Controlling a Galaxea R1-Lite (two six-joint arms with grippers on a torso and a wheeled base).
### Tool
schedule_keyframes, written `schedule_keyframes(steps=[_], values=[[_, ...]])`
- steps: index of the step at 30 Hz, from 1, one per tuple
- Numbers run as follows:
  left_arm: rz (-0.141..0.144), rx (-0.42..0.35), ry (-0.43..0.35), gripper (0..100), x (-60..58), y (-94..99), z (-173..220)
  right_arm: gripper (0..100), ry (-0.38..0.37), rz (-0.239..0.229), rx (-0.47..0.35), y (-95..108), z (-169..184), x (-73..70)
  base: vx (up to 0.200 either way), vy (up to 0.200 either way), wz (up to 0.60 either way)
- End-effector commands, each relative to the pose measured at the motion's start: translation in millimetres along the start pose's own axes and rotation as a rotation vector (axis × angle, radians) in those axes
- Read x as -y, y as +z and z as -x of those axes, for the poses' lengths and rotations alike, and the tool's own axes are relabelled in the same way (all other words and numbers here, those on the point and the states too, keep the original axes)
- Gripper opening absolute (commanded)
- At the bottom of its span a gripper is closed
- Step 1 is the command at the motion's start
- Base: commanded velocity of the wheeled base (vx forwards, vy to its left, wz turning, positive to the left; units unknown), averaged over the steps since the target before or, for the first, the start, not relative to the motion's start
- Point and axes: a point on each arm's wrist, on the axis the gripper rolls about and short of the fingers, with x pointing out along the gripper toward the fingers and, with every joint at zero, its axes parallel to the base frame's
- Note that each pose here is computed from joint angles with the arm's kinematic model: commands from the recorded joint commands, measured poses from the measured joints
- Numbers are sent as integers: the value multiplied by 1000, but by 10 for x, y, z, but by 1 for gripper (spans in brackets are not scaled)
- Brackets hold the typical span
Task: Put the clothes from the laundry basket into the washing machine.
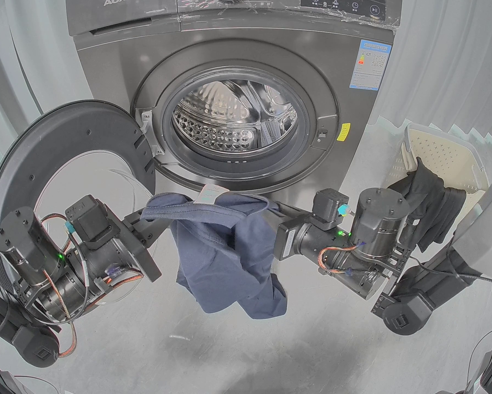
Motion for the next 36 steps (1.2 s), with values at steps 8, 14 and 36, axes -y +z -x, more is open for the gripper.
schedule_keyframes(steps=[8,14,36], values=[[4,17,-1,0,19,34,-17,100,11,8,-91,-344,-88,-68,0,0,0],[7,7,16,0,6,-1,-50,100,44,12,-132,-440,27,-190,0,0,0],[6,25,92,0,-67,2,-160,100,159,-2,-179,-568,276,-559,0,0,0]])
